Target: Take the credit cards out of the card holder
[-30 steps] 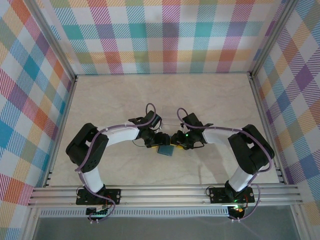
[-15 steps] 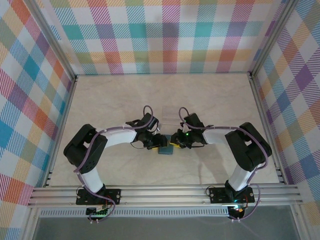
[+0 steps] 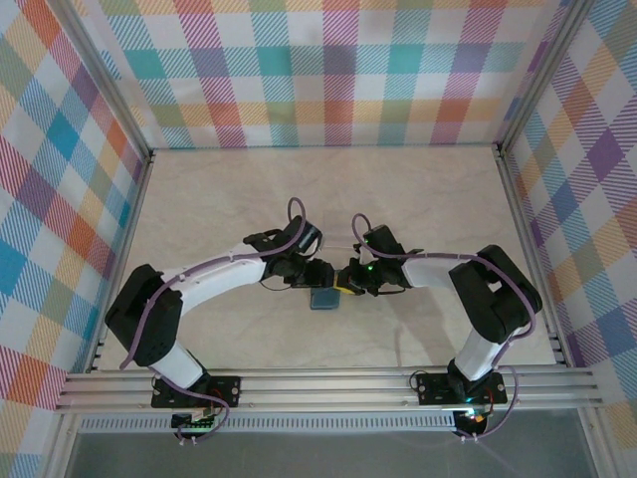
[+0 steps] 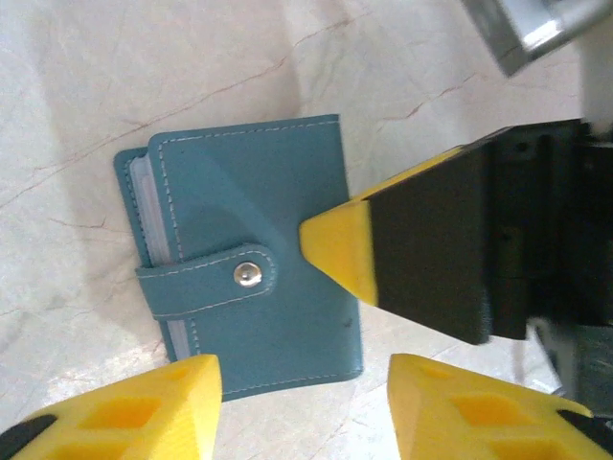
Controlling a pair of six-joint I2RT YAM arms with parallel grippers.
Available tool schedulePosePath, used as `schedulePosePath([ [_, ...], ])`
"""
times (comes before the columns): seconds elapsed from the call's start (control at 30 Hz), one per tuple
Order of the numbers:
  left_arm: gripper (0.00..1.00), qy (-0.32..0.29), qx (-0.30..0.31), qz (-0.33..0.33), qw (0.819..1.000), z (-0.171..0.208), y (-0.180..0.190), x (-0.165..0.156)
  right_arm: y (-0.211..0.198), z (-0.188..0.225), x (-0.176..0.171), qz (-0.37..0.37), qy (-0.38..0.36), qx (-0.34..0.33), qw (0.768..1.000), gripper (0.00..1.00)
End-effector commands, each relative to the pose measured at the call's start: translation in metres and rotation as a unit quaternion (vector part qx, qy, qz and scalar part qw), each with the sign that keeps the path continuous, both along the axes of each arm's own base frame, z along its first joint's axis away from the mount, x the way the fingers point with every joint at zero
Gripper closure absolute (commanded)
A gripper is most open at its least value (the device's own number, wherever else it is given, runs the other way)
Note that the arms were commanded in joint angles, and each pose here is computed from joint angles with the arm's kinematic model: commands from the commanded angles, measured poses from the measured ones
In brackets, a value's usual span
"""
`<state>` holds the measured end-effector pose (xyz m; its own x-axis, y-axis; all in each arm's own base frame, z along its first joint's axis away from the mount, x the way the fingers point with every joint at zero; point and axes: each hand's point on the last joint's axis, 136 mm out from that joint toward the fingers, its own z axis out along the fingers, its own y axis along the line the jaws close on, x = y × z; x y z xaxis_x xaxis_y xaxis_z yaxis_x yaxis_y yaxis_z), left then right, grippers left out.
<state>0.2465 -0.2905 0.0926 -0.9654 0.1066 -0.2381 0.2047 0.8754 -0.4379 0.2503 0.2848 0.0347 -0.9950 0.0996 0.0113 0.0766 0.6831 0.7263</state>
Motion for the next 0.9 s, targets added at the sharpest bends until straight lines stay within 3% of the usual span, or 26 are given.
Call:
schedulePosePath([
  [0.0,0.56,0.035,0.012,-0.014,0.999,-0.013,-0.004,-0.011,0.003,0.007,-0.008,0.021,0.007,0.001,1.000,0.98],
  [0.3,0.61,0.057,0.034,-0.017,0.998,-0.030,-0.006,-0.011,0.006,0.005,-0.009,0.029,0.017,0.004,0.999,0.97],
  [0.43,0.60,0.059,0.039,-0.017,0.997,-0.035,-0.007,-0.008,0.009,0.002,-0.010,0.032,0.022,0.006,0.999,0.98],
  [0.6,0.53,0.069,0.073,-0.017,0.995,-0.048,-0.002,-0.006,0.011,0.000,-0.012,0.035,0.028,0.009,0.999,0.98],
  [0.87,0.55,0.072,0.132,-0.011,0.989,-0.065,0.014,-0.004,0.010,-0.002,-0.016,0.037,0.030,0.005,0.999,0.98],
])
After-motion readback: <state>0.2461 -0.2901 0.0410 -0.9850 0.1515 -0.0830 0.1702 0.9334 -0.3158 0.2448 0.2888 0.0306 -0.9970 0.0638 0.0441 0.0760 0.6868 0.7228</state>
